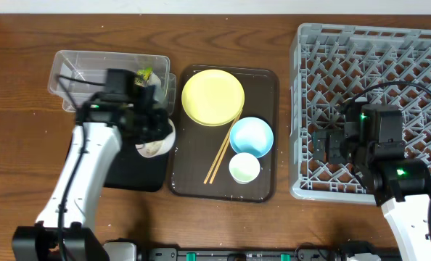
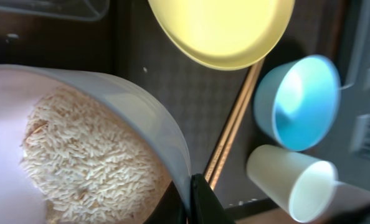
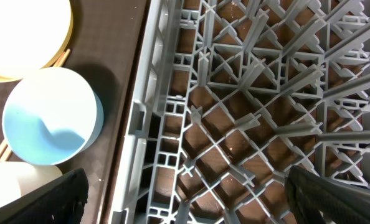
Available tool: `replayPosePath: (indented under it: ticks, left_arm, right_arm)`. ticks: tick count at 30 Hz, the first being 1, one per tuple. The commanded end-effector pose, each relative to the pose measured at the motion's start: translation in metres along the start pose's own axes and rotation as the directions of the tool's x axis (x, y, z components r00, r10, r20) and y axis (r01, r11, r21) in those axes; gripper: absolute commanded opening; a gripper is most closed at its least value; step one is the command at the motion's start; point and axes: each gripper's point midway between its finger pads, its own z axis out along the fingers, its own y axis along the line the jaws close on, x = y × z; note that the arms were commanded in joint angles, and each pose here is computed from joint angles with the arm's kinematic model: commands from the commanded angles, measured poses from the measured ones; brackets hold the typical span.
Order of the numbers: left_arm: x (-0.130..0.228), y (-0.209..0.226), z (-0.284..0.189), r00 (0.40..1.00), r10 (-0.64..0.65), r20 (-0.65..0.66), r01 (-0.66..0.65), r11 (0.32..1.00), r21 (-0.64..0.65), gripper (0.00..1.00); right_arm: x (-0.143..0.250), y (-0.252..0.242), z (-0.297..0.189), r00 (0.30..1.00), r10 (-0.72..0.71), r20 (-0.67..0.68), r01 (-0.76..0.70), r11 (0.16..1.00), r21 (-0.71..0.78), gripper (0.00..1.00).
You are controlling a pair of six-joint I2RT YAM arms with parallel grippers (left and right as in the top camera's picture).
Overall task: Sort waste into correct bins and load items into the dishwasher rack
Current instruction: 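Lift the rice bowl and tip the rice onto the black tray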
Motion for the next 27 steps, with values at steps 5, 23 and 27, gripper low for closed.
replayPosePath:
  ticks: [5,23,27]
  left_arm:
    - [-0.012,0.002,-0.019,0.996,-0.088,0.000,0.079,0.897,0.435,0.07]
    - [-0.037,0.054,-0.048,0.894,-0.441,-0.083,0.352,0.574,0.739,0.06]
    - [-0.036,0.062,-0.053,0.860,-0.498,-0.113,0.409,0.540,0.736,0.06]
  right_arm:
    - [-0.007,0.004,-0.005,1.000,0.003,0.022,-0.003,1.000,-0.012,0.99]
    - [-0.007,0.004,-0.005,1.000,0.003,0.021,-0.003,1.000,-0.012,0.99]
    - [-0.007,0.004,-0.005,1.000,0.003,0.021,-0.003,1.000,-0.012,0.99]
